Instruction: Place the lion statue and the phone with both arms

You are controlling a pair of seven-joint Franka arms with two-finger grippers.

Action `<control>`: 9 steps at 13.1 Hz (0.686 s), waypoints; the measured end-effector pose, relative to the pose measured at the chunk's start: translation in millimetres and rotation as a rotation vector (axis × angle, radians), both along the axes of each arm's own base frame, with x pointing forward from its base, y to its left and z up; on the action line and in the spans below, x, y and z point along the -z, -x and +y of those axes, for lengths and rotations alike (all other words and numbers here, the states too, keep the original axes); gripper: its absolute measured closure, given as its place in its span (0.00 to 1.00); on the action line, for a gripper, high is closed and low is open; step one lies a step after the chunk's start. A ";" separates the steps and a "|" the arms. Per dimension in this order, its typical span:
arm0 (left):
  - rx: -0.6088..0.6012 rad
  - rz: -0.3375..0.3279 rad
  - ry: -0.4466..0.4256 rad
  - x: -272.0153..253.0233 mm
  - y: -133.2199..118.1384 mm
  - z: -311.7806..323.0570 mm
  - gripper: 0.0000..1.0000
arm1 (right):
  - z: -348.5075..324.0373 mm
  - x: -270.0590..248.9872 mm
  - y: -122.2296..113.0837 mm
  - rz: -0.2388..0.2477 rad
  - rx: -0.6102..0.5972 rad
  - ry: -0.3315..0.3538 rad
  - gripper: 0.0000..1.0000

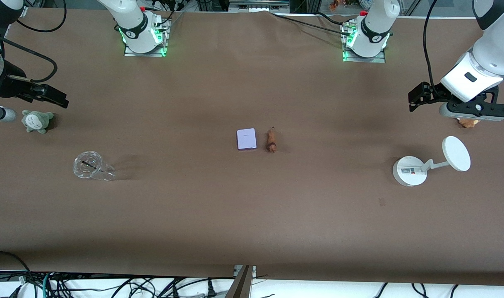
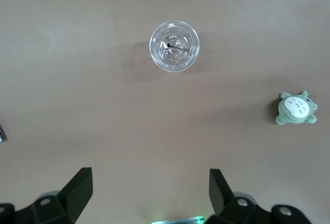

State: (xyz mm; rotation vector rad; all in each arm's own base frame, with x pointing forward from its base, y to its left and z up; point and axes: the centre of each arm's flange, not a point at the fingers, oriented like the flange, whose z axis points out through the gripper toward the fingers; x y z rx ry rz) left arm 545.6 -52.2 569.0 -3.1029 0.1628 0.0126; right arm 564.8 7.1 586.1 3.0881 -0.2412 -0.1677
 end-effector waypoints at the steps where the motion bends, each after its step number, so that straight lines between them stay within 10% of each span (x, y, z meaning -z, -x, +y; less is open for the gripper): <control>1: 0.000 0.000 0.000 -0.1 0.0 -0.2 0.00 | 0.0 0.1 -0.1 0.000 0.000 0.000 0.00; 9: 0.005 0.000 0.000 -0.2 0.3 -2.6 0.00 | 6.8 5.1 -2.8 0.005 -0.011 -0.001 0.00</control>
